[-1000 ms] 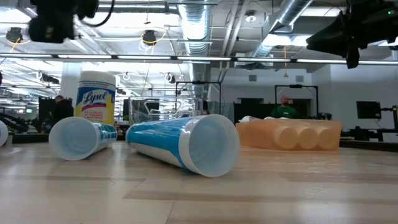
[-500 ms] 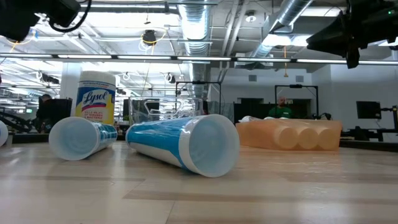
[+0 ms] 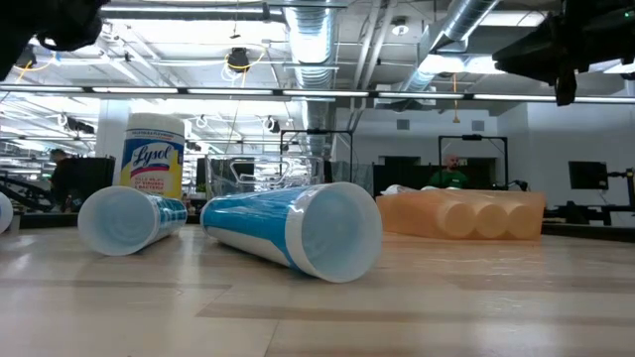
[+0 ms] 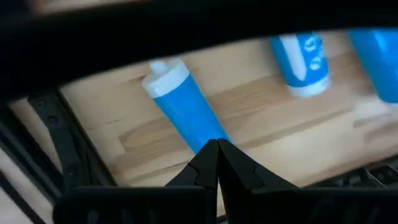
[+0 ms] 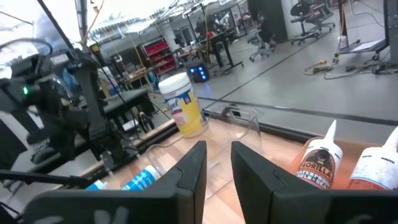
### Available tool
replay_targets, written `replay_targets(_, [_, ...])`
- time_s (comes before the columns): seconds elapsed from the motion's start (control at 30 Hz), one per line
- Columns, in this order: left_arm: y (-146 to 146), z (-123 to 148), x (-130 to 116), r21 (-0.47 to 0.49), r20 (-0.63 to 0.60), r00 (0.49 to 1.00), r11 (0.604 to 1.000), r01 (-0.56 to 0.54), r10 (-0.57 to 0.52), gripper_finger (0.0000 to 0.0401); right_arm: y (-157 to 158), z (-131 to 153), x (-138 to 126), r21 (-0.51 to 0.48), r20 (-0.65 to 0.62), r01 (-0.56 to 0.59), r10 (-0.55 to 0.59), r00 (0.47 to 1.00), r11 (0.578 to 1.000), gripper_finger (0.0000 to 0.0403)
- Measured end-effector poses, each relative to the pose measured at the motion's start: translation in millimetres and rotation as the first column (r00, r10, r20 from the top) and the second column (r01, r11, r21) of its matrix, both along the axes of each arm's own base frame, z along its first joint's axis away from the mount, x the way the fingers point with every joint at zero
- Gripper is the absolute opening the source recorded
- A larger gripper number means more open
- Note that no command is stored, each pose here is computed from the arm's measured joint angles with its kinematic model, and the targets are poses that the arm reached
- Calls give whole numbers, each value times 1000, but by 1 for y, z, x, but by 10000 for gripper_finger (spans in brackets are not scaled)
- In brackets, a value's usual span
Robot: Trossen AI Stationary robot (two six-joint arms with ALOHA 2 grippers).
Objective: Pick & place silicon tubes, Sealant and Lysol wipes
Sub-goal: Put the left blue sealant into the transparent bin
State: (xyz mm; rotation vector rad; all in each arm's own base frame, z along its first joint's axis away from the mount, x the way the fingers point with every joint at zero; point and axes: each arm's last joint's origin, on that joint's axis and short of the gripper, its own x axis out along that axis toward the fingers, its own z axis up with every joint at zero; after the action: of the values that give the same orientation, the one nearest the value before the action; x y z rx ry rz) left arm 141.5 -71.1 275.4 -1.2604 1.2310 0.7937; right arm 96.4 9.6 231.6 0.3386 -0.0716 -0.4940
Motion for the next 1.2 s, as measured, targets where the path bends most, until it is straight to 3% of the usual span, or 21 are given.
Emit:
replay_targets(0.2, [-23,-16,12,-68,-133,991,998,11,-20,0,-2,4,-7,-15,36,-2,3,999,1000,66])
replay_targets(0.4, [-49,-30,27,-104,-127,992,994,16,-29,30,-5,8,-16,-45,71,0,3,997,999,66])
replay_targets(0.83, [-67,-58,39,-28,-259,962,995,-97,87,190,-7,11,-23,-60,103,4,2,995,998,66])
replay_targets(1.2, [-75,-81,51,48,-329,906,963,-266,266,218,-7,11,-23,-61,103,3,3,995,998,66])
